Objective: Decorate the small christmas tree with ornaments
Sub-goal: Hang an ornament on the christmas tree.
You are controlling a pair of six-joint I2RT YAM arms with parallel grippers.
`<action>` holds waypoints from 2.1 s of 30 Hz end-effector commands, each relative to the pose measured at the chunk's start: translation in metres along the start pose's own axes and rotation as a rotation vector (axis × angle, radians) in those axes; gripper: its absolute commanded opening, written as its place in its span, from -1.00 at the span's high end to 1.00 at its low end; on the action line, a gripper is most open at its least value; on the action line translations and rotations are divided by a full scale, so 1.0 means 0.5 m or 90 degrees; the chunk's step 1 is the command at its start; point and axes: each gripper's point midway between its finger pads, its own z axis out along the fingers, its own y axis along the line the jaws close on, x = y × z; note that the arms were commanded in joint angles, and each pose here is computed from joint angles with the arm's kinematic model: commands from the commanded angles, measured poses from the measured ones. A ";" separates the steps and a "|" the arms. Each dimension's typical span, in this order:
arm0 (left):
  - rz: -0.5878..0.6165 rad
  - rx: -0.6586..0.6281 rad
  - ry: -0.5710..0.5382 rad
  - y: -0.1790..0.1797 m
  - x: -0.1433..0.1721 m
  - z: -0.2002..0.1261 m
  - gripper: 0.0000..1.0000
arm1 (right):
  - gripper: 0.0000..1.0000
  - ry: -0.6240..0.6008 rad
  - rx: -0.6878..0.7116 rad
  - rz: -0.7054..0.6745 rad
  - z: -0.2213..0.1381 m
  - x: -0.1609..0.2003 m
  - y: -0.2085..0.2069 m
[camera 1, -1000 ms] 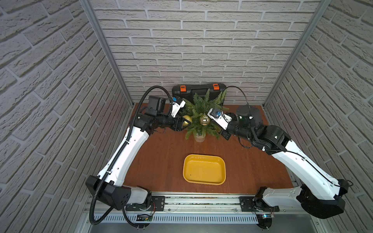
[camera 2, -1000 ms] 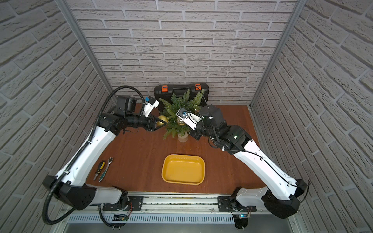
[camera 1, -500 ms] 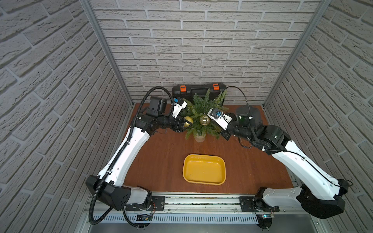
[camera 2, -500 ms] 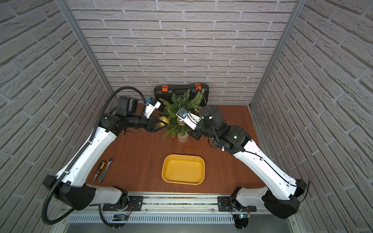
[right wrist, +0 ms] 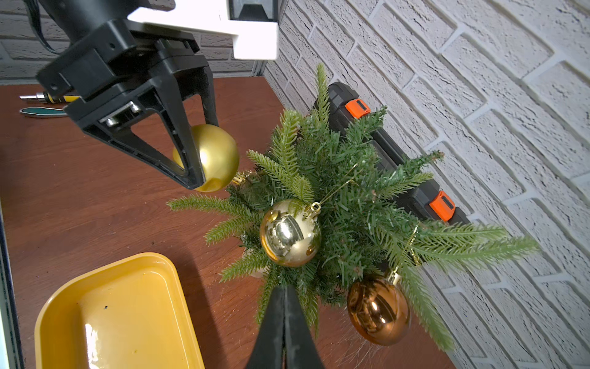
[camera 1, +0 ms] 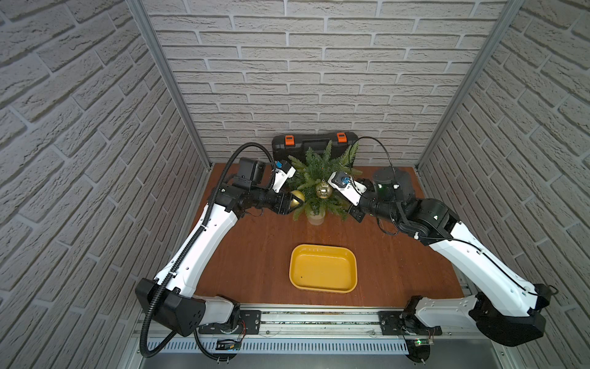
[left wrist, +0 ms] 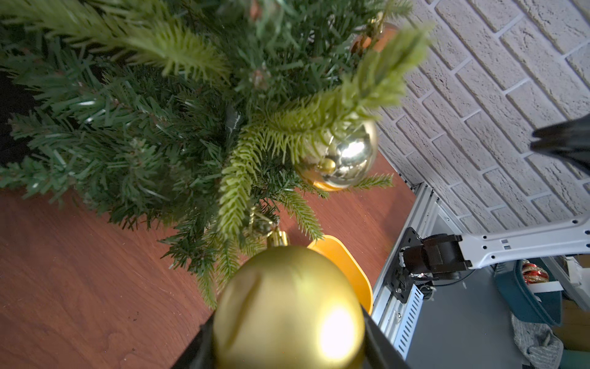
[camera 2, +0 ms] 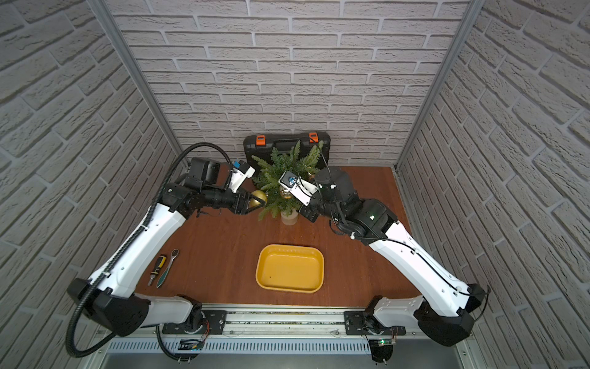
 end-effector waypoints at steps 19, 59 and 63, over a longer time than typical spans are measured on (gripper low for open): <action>0.008 0.006 0.002 0.002 0.028 0.009 0.42 | 0.87 -0.026 0.012 0.008 -0.009 -0.015 -0.005; -0.034 -0.134 -0.048 0.093 0.056 -0.048 -0.89 | 0.84 0.018 0.147 0.104 -0.024 0.081 -0.083; -0.066 -0.238 -0.070 0.156 0.071 -0.073 -0.96 | 0.81 0.034 0.207 0.168 -0.030 0.150 -0.130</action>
